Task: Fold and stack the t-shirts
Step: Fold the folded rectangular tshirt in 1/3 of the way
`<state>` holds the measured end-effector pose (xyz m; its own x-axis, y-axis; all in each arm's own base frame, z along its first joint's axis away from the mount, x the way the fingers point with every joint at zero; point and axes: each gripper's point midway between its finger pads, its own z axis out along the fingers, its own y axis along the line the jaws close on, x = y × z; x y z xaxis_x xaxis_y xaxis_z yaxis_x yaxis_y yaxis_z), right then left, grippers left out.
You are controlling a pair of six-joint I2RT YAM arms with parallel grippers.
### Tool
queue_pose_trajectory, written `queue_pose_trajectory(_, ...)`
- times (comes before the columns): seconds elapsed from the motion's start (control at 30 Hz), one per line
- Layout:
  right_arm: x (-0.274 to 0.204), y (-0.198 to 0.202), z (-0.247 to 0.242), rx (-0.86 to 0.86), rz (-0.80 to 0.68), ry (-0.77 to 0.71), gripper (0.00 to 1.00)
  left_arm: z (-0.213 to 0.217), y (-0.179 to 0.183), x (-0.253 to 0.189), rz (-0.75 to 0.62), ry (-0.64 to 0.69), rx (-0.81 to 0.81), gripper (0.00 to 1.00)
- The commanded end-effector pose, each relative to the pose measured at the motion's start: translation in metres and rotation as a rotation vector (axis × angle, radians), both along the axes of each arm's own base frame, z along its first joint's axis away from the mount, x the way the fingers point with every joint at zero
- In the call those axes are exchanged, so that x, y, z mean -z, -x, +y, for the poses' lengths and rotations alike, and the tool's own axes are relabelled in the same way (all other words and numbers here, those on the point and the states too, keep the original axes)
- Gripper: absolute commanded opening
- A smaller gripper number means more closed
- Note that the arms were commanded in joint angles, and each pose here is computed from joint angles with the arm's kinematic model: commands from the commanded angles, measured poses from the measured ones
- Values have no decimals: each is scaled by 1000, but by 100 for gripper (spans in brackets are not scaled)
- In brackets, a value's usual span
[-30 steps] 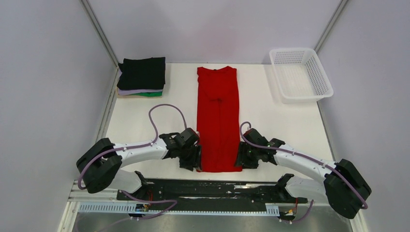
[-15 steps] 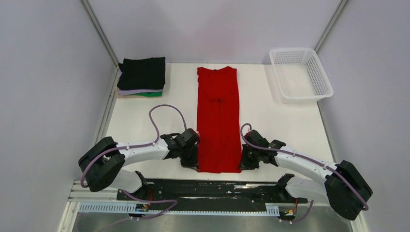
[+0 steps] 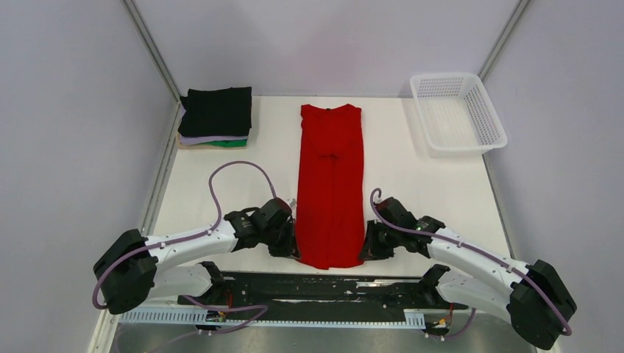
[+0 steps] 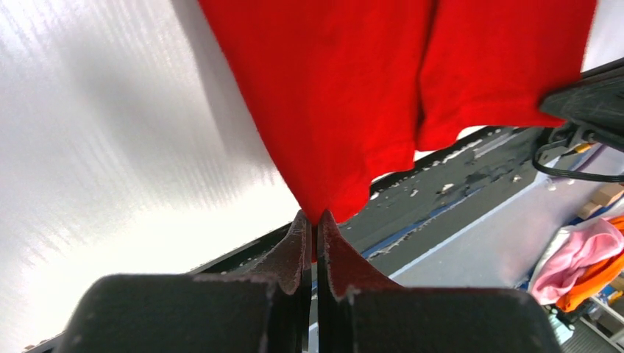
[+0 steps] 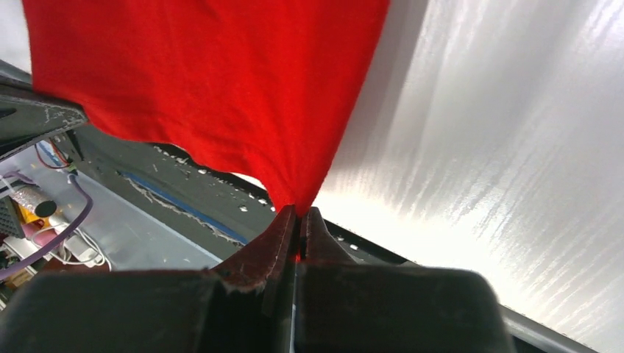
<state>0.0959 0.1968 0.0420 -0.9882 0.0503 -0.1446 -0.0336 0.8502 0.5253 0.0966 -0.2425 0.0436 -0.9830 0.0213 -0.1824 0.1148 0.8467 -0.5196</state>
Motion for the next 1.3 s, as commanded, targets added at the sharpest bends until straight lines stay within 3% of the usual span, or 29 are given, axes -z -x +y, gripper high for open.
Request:
queue_pose_trajectory(0.0,-32,-18,19,-21,-83,-81,0,-21,-18,-34,-95,81,23,0)
queue_pose_trajectory(0.13,-41,-46,21,16,-167,-30,0,-24,-50,-57,-196,78,-3,0)
queue_pose_trajectory(0.47,-73,-139,19,151,-329,-9,0,-29,-153,-77,-275,89,-104,0)
queue_pose_trajectory(0.83,-80,-235,0,253,-407,13,0,-20,-253,-66,-283,70,-152,0)
queue_pose_trajectory(1.27,-75,-305,-7,265,-417,3,2,-11,-312,-51,-292,38,-159,4)
